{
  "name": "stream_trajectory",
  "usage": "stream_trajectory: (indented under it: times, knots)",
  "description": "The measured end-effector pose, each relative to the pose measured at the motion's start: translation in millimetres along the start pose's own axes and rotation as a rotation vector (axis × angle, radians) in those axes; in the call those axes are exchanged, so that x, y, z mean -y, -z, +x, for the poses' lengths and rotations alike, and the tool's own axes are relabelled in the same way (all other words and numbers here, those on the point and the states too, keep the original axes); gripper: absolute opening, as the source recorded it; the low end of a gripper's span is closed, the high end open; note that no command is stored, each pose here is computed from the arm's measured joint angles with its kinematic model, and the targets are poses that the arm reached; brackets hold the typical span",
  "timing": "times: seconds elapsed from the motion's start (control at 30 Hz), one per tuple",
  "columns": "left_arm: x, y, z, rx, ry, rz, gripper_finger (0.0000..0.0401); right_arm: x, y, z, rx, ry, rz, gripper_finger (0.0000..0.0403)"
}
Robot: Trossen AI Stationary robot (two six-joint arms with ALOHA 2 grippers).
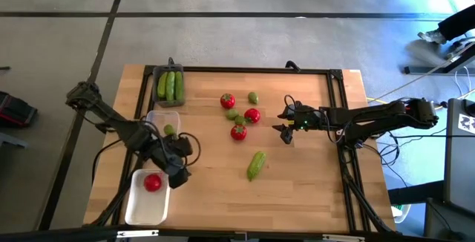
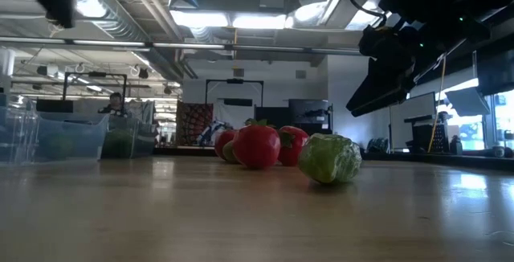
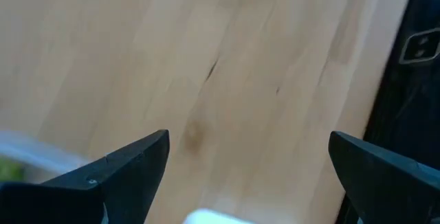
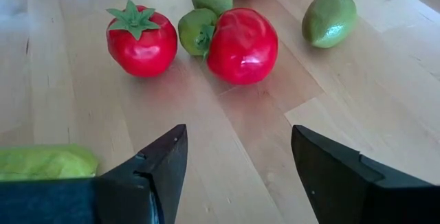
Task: Sort produce into baskets
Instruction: Put the cucumber into the black bin
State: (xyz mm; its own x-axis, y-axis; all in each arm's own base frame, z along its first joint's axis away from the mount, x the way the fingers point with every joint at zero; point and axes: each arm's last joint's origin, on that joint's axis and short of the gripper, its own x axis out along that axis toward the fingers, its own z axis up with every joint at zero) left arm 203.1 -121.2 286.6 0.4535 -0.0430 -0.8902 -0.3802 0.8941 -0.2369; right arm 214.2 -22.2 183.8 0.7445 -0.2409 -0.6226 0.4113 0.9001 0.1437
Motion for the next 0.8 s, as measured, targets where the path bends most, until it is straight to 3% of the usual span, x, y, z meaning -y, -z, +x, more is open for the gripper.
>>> stream_trajectory:
  times: [0.23, 0.57, 0.8]
  knots:
    - [-2, -20, 3, 0.089, 0.053, 0.069, 0.0392, 0, 0, 0, -0.004, 0.001, -0.001, 0.0241]
    - [-9, -32, 5, 0.184, -0.008, 0.101, 0.0392, 0, 1, 0, -0.015, -0.017, -0.026, 0.0241]
    - [-12, -35, 6, 0.191, -0.02, 0.094, 0.0392, -6, 0, -1, -0.034, -0.163, -0.027, 0.0241]
